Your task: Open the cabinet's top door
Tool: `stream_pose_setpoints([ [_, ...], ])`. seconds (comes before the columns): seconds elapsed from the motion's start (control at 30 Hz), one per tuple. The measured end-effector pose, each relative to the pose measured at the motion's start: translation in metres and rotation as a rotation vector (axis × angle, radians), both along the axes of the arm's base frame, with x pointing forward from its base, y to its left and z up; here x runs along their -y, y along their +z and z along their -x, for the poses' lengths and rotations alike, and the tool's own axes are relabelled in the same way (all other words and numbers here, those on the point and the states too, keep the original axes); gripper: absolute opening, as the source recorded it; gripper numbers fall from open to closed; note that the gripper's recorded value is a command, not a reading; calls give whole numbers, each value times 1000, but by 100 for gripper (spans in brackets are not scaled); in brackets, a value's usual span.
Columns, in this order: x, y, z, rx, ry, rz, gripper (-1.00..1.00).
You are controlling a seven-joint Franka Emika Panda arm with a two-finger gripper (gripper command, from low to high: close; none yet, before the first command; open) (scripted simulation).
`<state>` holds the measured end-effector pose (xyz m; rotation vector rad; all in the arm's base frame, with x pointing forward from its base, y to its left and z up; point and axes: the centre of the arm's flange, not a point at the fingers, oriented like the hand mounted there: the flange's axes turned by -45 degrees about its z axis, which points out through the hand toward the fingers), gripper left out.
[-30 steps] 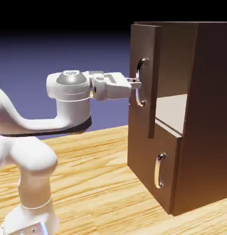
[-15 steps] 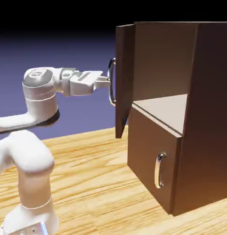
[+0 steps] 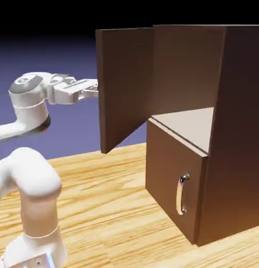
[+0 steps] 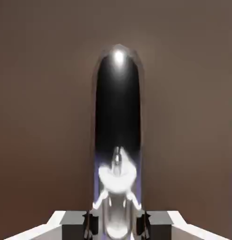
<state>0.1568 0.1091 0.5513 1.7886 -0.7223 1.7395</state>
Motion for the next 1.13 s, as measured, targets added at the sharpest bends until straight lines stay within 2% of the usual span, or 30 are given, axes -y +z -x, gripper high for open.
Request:
stream_pose_setpoints([
  [0.2, -9, 4, 4, 23, -32, 6, -100],
  [0.63, -135, 3, 24, 21, -391, 13, -100],
  [1.1, -255, 3, 1, 19, -732, 18, -100],
  [1.13, -257, 3, 0, 19, -739, 18, 100],
])
